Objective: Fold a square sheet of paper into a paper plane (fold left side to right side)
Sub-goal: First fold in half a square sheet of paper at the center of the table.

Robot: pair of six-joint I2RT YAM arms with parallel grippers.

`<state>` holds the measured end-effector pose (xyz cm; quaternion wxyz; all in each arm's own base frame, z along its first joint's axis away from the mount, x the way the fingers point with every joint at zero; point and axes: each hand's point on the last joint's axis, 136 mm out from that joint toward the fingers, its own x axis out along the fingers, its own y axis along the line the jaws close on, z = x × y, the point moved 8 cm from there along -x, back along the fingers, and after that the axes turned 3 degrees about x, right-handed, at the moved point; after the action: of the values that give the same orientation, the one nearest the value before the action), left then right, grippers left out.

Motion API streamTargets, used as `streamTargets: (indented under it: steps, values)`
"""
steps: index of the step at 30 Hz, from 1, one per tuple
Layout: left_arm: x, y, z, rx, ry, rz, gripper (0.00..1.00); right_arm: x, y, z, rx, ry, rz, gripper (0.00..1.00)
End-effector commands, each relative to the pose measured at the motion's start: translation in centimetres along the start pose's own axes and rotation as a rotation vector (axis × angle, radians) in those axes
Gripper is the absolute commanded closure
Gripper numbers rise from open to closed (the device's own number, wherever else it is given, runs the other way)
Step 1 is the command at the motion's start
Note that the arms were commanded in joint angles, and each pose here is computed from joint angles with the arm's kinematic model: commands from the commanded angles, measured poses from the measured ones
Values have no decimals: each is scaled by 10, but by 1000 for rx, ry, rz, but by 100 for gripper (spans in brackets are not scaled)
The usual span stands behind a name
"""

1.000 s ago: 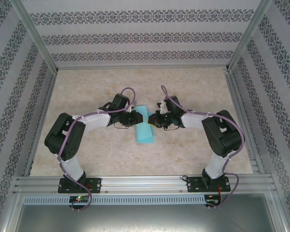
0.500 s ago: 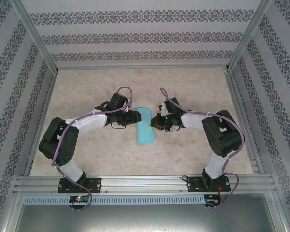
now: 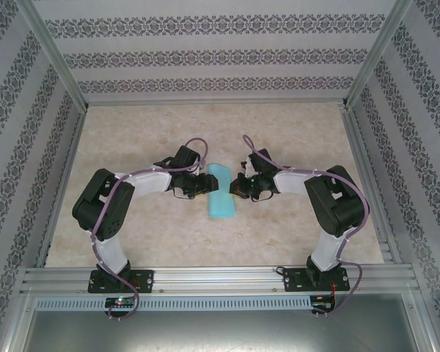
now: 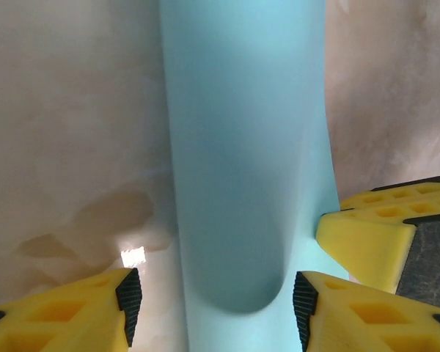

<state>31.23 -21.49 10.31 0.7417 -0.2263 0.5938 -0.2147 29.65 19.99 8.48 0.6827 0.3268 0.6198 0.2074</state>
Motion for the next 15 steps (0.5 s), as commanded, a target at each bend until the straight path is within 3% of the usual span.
streamTargets:
  steps: [1, 7, 15]
  values:
    - [6, -12, 5, 23, -3, -24, 43, 3, 2, 2, -29, -3, -17, 94]
    - [11, -2, 0, 27, 35, 112, 50, -6, 6, 4, -47, -29, -30, 84]
    - [17, 1, -4, 29, 61, 153, 50, -47, 1, 8, -83, -167, -142, 63]
